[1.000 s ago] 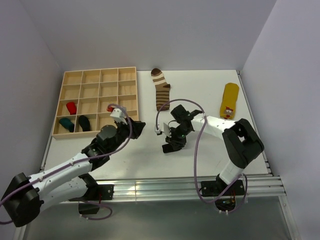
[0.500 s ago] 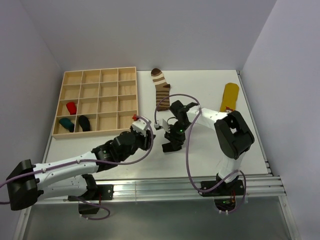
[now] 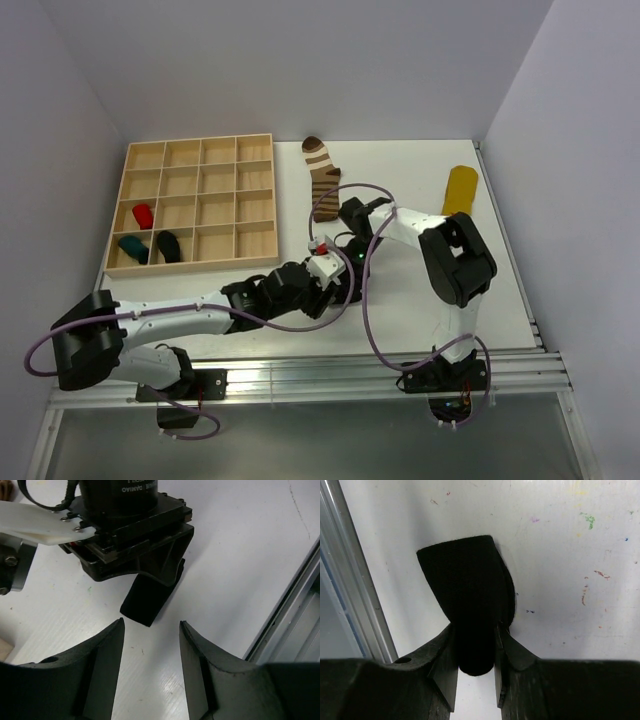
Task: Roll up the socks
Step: Roll the sock at the center of the board.
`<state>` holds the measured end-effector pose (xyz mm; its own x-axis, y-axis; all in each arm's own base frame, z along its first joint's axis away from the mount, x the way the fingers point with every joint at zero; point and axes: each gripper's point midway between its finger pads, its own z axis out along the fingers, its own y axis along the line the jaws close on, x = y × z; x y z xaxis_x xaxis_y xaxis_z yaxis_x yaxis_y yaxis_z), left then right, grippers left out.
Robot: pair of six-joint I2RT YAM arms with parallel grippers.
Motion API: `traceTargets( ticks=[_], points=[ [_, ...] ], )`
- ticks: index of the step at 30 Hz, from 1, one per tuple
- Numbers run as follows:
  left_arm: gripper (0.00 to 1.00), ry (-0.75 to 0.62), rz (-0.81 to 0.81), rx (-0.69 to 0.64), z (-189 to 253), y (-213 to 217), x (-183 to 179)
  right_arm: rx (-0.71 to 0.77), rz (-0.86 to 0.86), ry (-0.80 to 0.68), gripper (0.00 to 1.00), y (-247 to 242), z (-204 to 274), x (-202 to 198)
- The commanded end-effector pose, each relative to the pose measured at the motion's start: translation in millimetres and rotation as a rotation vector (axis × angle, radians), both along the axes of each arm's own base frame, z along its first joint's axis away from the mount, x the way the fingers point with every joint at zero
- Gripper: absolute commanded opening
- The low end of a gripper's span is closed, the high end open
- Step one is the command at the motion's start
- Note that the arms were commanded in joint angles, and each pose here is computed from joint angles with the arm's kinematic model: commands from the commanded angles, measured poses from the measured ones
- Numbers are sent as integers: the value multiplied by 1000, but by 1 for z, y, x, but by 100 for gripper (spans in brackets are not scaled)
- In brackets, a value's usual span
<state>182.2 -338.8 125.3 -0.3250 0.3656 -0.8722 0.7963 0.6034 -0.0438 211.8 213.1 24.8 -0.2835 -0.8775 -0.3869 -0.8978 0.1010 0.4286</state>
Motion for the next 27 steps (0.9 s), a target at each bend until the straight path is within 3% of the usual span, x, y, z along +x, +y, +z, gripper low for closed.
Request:
traceTargets(
  ticks=[1,16,27],
  points=[
    [53,-32,-61,-42,7,-16,-4,-147,20,104,9,-27,-28,-24],
    [58,-87,-168,-13,-28,-49,-11,-140,-9,179,9,-27,-29,-22],
    [61,-182,-199,91,-57,-50,-4,-156,-10,212,9,-29,-32,-23]
  ],
)
